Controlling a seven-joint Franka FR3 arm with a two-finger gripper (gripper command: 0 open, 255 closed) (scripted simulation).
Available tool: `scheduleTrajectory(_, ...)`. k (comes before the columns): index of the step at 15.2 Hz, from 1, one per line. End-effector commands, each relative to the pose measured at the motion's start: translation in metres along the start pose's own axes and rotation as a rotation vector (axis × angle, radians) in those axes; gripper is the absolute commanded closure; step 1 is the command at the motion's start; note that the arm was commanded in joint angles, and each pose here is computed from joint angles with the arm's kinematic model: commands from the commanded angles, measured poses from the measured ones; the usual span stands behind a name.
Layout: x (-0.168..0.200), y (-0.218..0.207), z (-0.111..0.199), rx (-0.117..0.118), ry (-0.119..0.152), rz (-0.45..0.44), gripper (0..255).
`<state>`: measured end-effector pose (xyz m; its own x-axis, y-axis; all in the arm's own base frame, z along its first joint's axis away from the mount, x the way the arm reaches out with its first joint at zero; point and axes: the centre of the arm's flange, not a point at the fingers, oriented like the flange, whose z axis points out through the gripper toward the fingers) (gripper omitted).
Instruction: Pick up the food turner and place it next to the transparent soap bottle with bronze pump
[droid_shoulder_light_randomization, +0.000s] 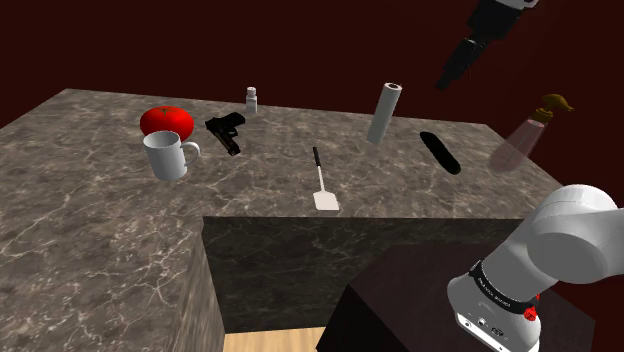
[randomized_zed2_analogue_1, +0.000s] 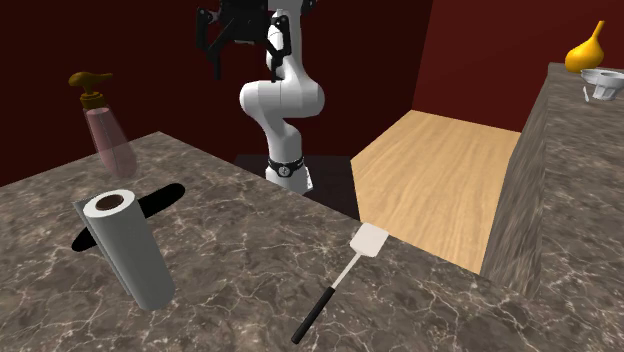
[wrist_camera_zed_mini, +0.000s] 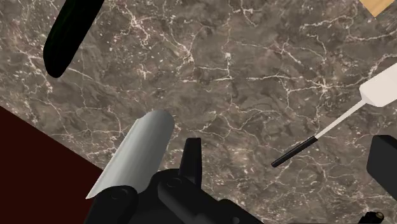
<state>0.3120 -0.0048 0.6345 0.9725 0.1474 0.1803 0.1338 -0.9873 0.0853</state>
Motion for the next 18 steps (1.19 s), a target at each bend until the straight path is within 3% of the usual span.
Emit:
scheduleTrajectory(1,0.0,0.0,0.0,0.0,0.0,0.0,0)
scheduleTrajectory(18,0.087,-0.122,0.172,-0.006,-0.089,0.468,0)
